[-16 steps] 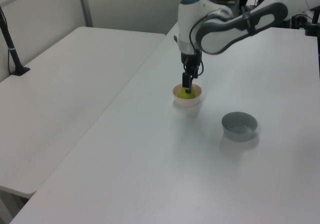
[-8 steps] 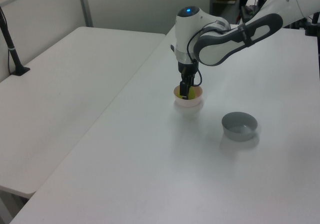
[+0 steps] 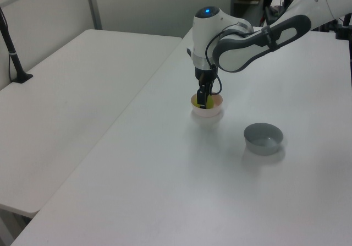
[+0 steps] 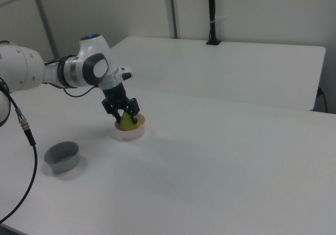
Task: Pick up a pear from the bowl
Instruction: 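Close the gripper around the green pear in the pink bowl, then lift the pear out of the bowl and carry it away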
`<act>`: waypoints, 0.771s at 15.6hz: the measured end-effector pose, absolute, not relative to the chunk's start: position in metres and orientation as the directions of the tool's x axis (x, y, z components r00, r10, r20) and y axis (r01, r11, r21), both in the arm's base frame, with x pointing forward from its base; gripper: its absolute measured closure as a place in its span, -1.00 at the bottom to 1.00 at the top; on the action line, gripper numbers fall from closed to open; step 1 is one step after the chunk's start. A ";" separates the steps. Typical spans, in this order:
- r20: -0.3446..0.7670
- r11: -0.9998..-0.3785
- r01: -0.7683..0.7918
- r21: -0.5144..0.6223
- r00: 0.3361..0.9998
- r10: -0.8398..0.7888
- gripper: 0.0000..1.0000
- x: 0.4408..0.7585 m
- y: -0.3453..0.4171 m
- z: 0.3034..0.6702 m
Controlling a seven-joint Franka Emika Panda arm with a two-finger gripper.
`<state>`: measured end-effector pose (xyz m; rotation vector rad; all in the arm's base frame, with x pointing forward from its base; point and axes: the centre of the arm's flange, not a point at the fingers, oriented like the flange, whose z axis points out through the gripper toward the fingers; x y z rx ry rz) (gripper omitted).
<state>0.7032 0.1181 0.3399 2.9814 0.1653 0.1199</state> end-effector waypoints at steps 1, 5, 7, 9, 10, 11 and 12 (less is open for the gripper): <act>0.078 -0.982 0.103 0.156 0.990 0.116 -0.53 0.704 0.118 0.343; 0.160 -0.987 0.081 0.142 0.982 0.104 -0.53 0.708 0.111 0.397; 0.193 -0.990 0.057 0.128 0.978 0.081 -0.53 0.704 0.097 0.434; 0.205 -0.993 0.033 0.116 0.977 0.056 -0.53 0.698 0.079 0.459; 0.209 -0.993 0.022 0.112 0.977 0.045 -0.53 0.695 0.070 0.466; 0.210 -0.994 0.017 0.108 0.977 0.039 -0.53 0.692 0.060 0.471; 0.205 -0.994 0.017 0.105 0.978 0.039 -0.53 0.689 0.050 0.474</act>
